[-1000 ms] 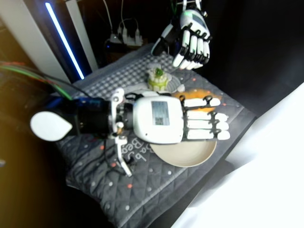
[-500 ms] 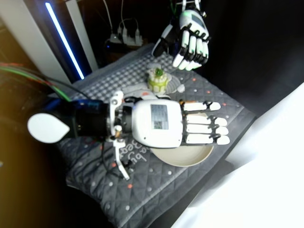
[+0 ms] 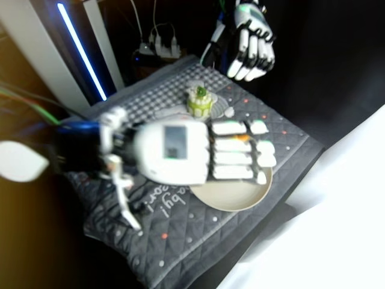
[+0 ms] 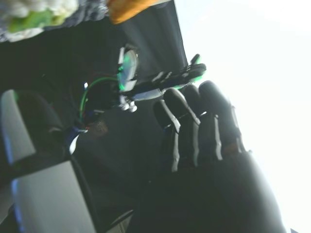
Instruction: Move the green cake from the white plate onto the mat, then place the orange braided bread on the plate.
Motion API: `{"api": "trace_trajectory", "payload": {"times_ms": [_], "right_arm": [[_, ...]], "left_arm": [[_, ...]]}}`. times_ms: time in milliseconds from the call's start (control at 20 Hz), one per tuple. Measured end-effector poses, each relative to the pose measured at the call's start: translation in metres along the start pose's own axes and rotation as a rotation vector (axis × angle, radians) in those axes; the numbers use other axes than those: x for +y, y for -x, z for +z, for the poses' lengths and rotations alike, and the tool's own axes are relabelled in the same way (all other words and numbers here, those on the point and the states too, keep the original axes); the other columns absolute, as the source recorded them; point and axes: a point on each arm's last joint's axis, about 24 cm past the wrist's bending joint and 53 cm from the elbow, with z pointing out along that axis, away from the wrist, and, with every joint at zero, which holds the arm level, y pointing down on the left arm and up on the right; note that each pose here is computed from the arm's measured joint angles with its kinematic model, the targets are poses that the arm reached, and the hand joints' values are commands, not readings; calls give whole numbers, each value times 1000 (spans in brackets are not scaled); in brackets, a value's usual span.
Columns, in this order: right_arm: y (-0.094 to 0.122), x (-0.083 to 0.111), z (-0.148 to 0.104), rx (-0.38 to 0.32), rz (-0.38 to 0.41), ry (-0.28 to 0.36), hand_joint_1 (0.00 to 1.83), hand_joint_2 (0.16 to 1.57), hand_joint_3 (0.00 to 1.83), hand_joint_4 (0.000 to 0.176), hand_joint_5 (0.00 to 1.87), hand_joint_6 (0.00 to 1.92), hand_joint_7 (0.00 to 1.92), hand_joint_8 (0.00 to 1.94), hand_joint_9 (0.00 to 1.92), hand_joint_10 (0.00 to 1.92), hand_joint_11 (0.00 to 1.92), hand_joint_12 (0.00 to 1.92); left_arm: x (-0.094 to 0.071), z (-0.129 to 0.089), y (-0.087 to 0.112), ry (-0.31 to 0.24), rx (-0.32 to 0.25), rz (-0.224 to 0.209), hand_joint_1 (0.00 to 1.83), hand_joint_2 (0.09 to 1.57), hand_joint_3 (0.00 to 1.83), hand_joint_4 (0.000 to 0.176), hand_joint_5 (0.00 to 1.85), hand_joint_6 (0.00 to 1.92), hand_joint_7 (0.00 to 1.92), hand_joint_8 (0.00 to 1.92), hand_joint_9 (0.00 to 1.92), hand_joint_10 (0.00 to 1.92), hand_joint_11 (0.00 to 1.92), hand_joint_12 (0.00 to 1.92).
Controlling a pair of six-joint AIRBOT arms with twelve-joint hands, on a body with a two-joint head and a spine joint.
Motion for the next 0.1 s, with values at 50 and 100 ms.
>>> {"api": "trace_trajectory", "payload": {"times_ms": [50, 100], "right_arm": [[5, 7, -6, -9, -3, 22, 514, 673, 0, 121, 0, 0, 0, 0, 0, 0, 0, 33], [10, 14, -13, -18, -3, 39, 557, 667, 0, 116, 0, 0, 0, 0, 0, 0, 0, 6]], "left_arm": [[-2, -2, 6, -3, -13, 9, 936, 655, 0, 24, 173, 850, 257, 1342, 152, 1612, 0, 1921], [-4, -6, 13, 0, -30, 23, 942, 649, 0, 0, 162, 856, 229, 1350, 146, 1578, 0, 1921]]}}
